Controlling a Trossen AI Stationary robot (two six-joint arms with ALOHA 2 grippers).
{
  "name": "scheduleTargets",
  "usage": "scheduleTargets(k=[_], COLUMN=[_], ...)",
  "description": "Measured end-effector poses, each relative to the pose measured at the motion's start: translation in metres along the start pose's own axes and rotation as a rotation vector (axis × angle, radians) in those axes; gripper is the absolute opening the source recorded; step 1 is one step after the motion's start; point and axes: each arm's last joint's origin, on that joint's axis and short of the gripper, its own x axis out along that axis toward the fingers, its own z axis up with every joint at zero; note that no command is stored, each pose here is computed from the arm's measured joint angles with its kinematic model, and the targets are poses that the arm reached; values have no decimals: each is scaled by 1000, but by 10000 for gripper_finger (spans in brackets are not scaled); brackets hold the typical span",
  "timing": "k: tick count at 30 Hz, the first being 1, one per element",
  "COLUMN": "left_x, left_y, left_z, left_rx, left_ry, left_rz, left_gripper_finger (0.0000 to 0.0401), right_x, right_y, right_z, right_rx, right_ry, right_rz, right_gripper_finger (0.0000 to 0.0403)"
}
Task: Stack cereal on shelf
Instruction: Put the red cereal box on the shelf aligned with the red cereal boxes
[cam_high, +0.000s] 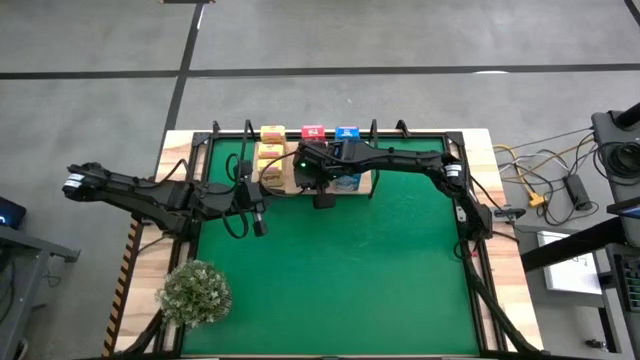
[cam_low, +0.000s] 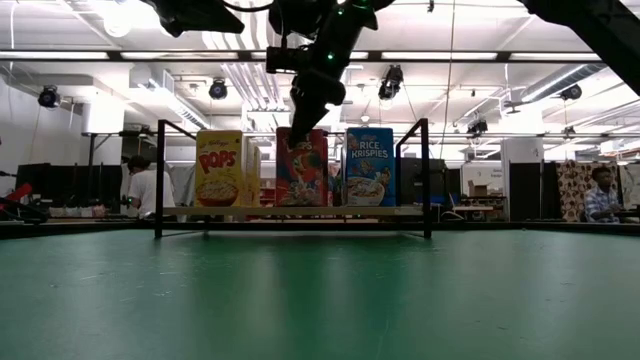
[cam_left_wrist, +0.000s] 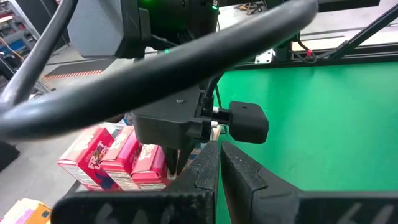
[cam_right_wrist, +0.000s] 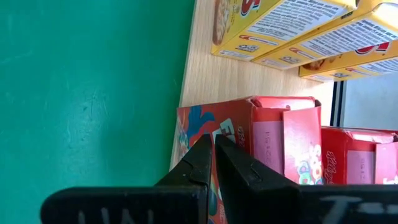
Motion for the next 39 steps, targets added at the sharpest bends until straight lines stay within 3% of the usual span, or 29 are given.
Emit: scheduleTargets(k=[32,39], left_x=[0,0], left_y=[0,0], left_z=[0,0], left_rx=[-5,-5], left_ry=[0,0], left_rz=[-1,-1], left_gripper_finger=[0,0], right_x=[3,-35], right_y=[-2,-5], right_z=[7,15], right_rx=[79,72], right_ry=[-74,-108], right_rz=[-30,-38], right_gripper_finger=[12,12])
